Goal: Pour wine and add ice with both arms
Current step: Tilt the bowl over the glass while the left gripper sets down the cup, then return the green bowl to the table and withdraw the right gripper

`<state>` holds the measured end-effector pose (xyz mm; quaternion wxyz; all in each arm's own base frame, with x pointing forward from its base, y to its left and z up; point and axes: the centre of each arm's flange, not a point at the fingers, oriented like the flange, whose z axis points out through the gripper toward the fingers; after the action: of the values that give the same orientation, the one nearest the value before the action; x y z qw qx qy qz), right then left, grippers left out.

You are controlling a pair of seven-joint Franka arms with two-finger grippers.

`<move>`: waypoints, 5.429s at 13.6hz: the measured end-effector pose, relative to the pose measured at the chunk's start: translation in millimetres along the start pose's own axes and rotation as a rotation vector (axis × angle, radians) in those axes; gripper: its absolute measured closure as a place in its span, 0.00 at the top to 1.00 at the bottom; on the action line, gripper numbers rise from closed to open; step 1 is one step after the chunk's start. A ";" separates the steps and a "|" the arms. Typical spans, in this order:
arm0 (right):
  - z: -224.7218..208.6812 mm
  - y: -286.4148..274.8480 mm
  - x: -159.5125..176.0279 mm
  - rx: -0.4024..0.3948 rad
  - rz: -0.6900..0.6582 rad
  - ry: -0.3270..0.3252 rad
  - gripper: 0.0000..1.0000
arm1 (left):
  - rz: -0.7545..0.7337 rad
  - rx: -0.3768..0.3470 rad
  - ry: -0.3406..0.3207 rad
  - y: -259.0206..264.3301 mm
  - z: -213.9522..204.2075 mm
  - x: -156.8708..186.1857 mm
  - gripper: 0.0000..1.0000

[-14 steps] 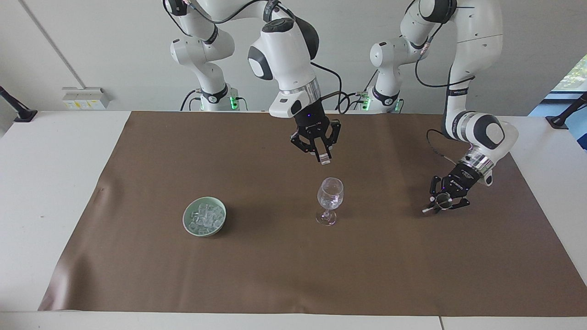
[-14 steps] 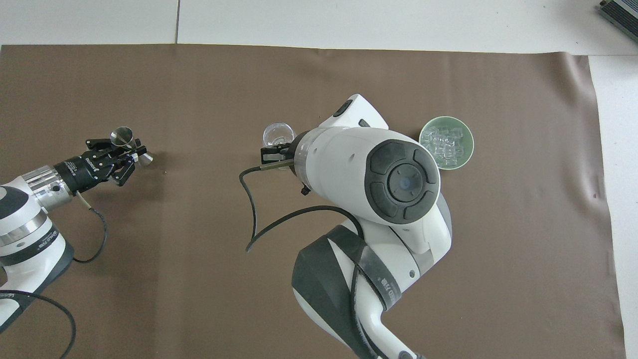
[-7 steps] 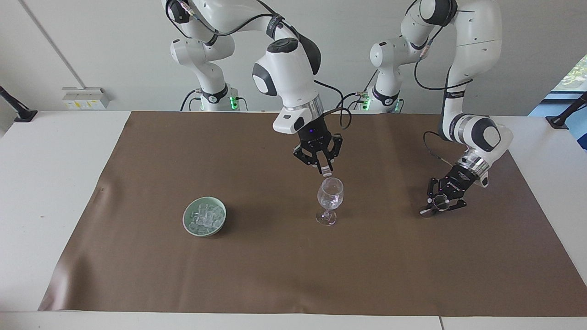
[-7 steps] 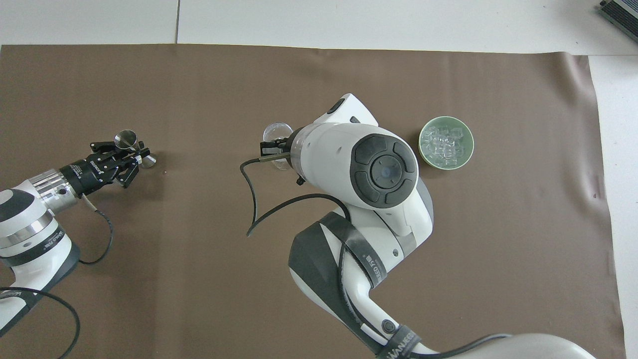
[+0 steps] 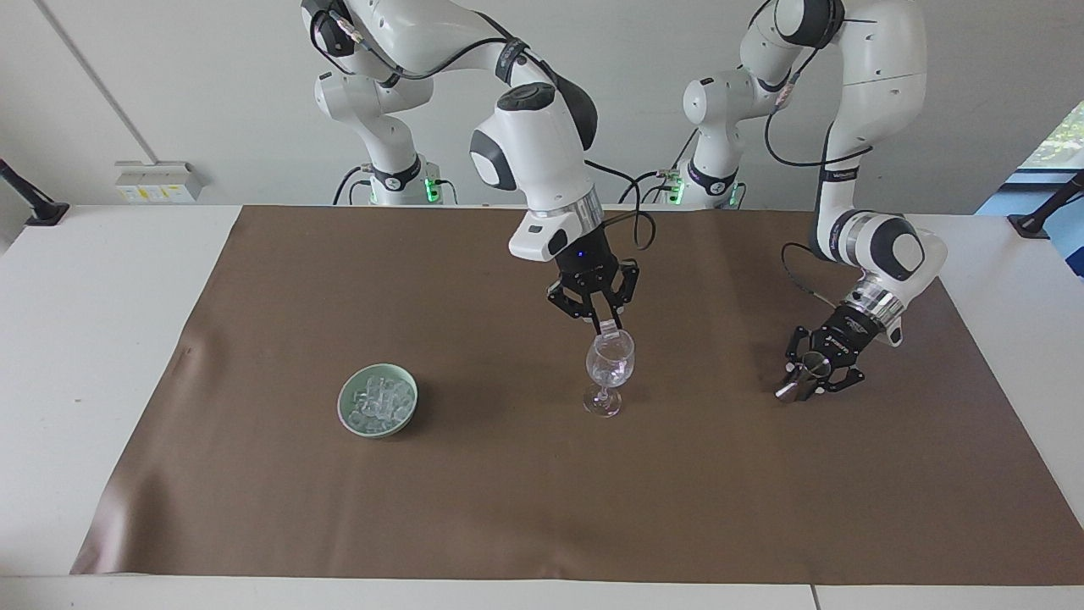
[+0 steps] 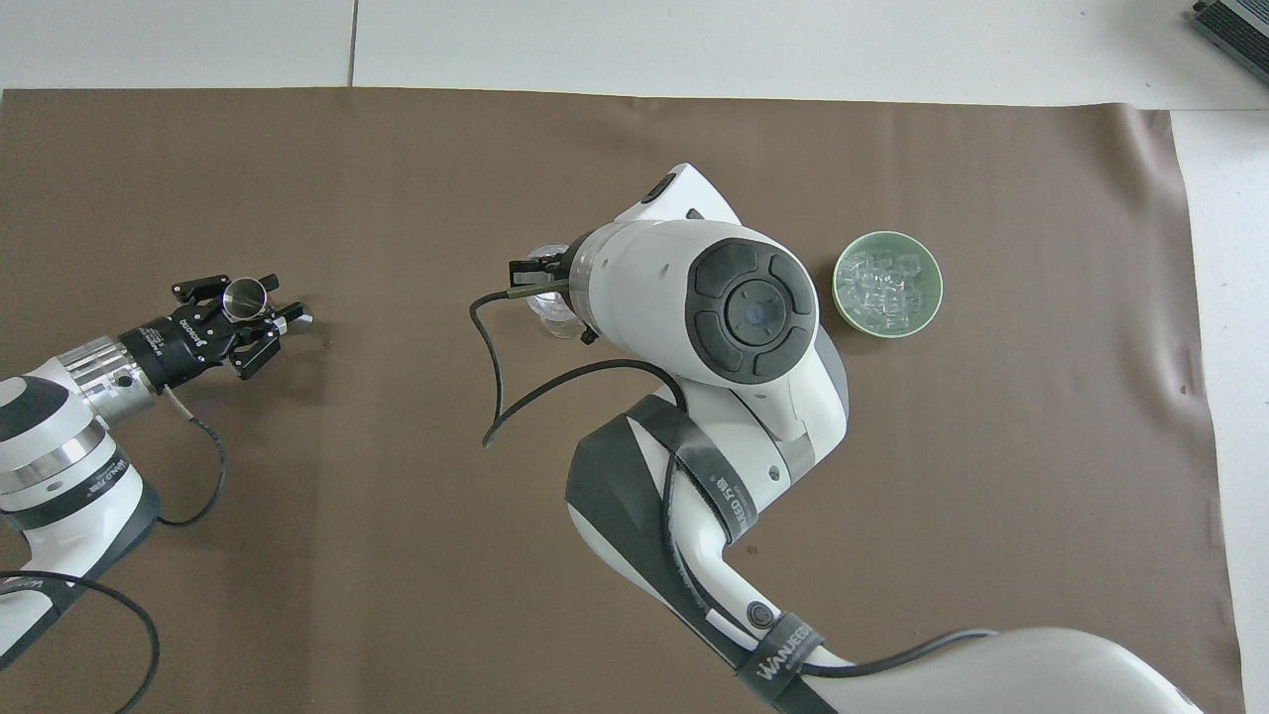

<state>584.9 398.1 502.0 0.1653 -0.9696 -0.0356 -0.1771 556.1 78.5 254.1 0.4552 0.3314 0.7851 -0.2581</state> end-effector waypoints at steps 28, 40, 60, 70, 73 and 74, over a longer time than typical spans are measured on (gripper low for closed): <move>26.0 -6.7 -7.0 -0.042 -0.021 0.021 0.33 | 0.619 0.272 0.407 42.9 -192.3 -96.0 1.00; -67.1 103.5 47.4 -0.271 -0.124 -0.100 0.60 | 1.062 0.433 0.600 5.8 -177.2 -280.8 1.00; -286.1 321.7 -3.6 -0.443 -0.044 -0.513 1.00 | 2.042 1.226 0.681 -127.6 -87.9 -365.4 1.00; -312.3 314.5 -18.0 -0.377 0.080 -0.469 1.00 | 2.100 1.229 0.668 -112.8 -100.1 -363.3 1.00; -315.1 318.8 -14.9 -0.376 0.094 -0.440 1.00 | 2.125 1.245 0.653 -123.8 -89.5 -367.5 1.00; -316.5 318.0 -14.9 -0.376 0.094 -0.435 1.00 | 2.131 1.248 0.650 -126.6 -86.9 -368.6 1.00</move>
<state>506.6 -7.3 678.2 -0.0207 -0.9990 0.0083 0.0395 548.1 -47.1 633.0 -0.0082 0.9988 -0.0474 0.0022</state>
